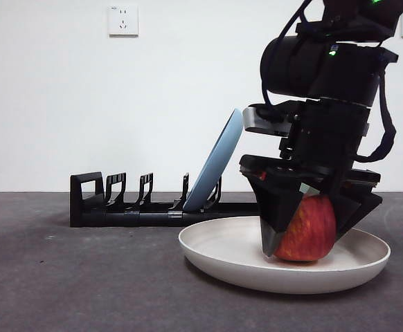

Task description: Take the yellow plate from the plate rack,put the plate on the table,take the apple from the table,put the apple in the plate

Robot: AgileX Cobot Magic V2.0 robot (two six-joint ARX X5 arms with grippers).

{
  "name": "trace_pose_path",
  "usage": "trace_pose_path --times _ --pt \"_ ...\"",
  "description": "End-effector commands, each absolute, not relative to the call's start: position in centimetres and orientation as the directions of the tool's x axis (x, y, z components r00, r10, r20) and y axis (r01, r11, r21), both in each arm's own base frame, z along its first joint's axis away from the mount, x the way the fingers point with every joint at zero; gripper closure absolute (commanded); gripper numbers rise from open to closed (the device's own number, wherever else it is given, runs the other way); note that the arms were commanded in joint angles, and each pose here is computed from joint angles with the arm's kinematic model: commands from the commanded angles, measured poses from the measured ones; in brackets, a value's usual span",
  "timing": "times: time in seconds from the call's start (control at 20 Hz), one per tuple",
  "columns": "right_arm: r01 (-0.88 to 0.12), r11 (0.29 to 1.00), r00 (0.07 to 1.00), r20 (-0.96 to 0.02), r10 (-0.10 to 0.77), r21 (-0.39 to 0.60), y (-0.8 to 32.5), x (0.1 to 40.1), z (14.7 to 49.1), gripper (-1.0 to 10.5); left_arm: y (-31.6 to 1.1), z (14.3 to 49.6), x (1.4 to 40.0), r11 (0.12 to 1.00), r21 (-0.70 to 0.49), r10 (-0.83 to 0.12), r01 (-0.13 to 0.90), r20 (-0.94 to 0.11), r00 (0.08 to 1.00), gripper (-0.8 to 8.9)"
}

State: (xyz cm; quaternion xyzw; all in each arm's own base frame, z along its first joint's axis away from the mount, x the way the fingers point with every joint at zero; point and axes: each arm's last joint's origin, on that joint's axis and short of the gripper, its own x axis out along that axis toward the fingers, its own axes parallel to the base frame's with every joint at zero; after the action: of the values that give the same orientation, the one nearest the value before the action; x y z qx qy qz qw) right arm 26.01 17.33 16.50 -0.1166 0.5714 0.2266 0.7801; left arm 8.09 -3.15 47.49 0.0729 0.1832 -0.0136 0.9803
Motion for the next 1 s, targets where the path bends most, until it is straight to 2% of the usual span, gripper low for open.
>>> trace_pose_path --times 0.05,0.2,0.45,0.55,1.0 --pt "-0.488 0.869 0.225 -0.950 0.216 0.083 17.6 25.9 15.9 9.4 -3.2 47.5 8.1 0.988 0.146 -0.003 0.058 -0.355 0.935 5.35" --pt "-0.497 0.864 0.223 -0.950 0.217 0.081 17.9 25.7 15.9 9.3 -3.2 47.5 8.1 0.988 0.146 -0.003 0.058 -0.355 0.935 5.35" --pt "-0.500 0.862 0.217 -0.952 0.214 0.080 18.0 25.5 15.8 5.4 -3.4 47.4 8.4 0.987 0.151 -0.001 0.060 -0.364 0.931 5.35" --pt "-0.502 0.861 0.217 -0.952 0.214 0.079 18.1 25.5 15.8 4.6 -3.4 47.4 8.5 0.987 0.152 0.000 0.060 -0.366 0.931 5.35" --pt "-0.502 0.862 0.227 -0.949 0.217 0.076 18.1 25.5 16.1 4.4 -3.9 47.2 9.3 0.981 0.180 0.004 0.071 -0.385 0.923 5.35"
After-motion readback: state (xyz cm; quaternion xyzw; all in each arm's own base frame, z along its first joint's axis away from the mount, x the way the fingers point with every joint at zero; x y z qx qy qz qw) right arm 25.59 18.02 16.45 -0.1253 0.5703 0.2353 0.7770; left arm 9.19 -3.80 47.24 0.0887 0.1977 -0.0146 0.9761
